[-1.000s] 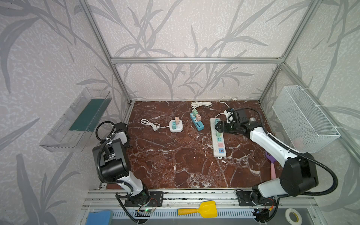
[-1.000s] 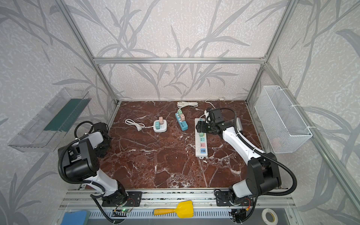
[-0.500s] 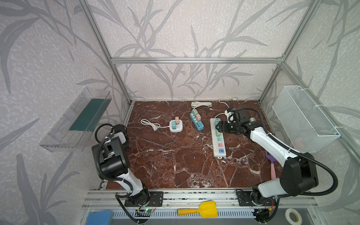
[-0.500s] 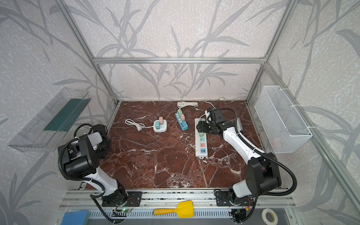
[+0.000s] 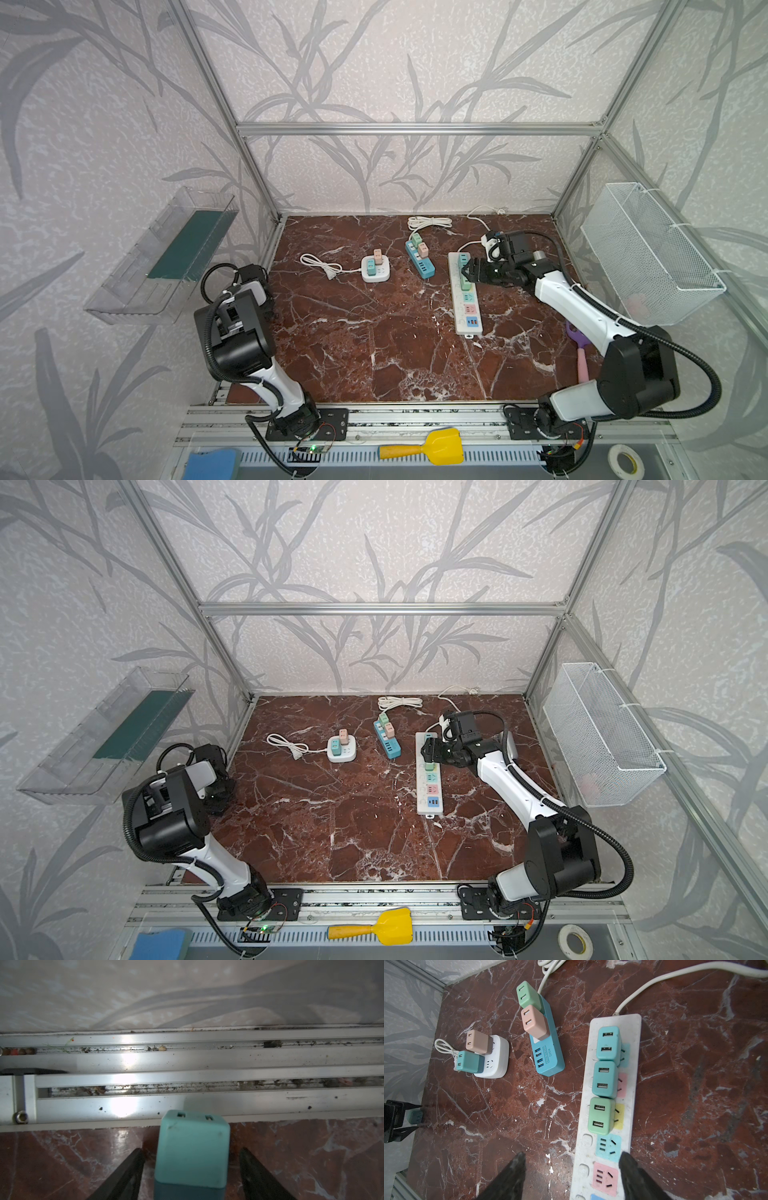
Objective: Insert the plug
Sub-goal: 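Lower left gripper onto the teal adapter by the rail and close on it, then lift the teal adapter off the table with left gripper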
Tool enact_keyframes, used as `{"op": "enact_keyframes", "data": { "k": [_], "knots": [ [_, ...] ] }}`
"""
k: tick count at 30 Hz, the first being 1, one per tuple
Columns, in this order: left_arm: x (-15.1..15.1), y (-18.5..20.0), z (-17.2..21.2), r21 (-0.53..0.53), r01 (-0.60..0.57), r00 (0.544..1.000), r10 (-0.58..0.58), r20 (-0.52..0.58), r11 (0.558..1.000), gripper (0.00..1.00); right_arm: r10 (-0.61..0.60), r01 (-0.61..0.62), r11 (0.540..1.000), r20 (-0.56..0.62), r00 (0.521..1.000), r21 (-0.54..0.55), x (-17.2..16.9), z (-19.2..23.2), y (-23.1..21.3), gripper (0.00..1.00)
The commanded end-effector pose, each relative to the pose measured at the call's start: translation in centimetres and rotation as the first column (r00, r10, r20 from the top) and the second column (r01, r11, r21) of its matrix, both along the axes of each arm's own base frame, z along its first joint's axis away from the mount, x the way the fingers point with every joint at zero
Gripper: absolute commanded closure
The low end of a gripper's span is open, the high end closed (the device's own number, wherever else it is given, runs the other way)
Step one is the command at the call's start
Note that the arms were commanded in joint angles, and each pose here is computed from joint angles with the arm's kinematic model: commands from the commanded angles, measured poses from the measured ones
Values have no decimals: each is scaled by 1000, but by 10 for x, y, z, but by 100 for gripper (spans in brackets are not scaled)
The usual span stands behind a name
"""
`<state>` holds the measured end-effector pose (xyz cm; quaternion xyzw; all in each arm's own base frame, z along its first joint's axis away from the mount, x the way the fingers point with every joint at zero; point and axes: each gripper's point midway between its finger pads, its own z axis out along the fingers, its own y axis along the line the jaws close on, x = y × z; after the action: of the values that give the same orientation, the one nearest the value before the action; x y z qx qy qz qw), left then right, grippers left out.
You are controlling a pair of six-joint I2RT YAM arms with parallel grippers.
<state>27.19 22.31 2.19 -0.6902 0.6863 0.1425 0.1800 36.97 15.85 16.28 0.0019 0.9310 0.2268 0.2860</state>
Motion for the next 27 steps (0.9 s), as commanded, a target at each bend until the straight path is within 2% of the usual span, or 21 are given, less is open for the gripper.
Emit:
{"op": "enact_keyframes", "data": {
  "k": [1,10,16,27],
  "knots": [
    [-1,3,2,-2,5,1000,-5,-17,1000,31,0,-1,1000,41,999,25,-1,15,-1,31],
    [-3,0,0,-12,8,1000,-8,-18,1000,33,2,-4,1000,53,999,30,-3,20,-2,33],
    [-5,-2,-1,-19,6,1000,-6,-18,1000,41,9,-12,999,60,998,42,-2,22,-1,35],
    [-6,-3,0,-17,12,1000,-12,-19,1000,49,10,-13,999,66,998,42,-2,23,-1,38]
  ]
}}
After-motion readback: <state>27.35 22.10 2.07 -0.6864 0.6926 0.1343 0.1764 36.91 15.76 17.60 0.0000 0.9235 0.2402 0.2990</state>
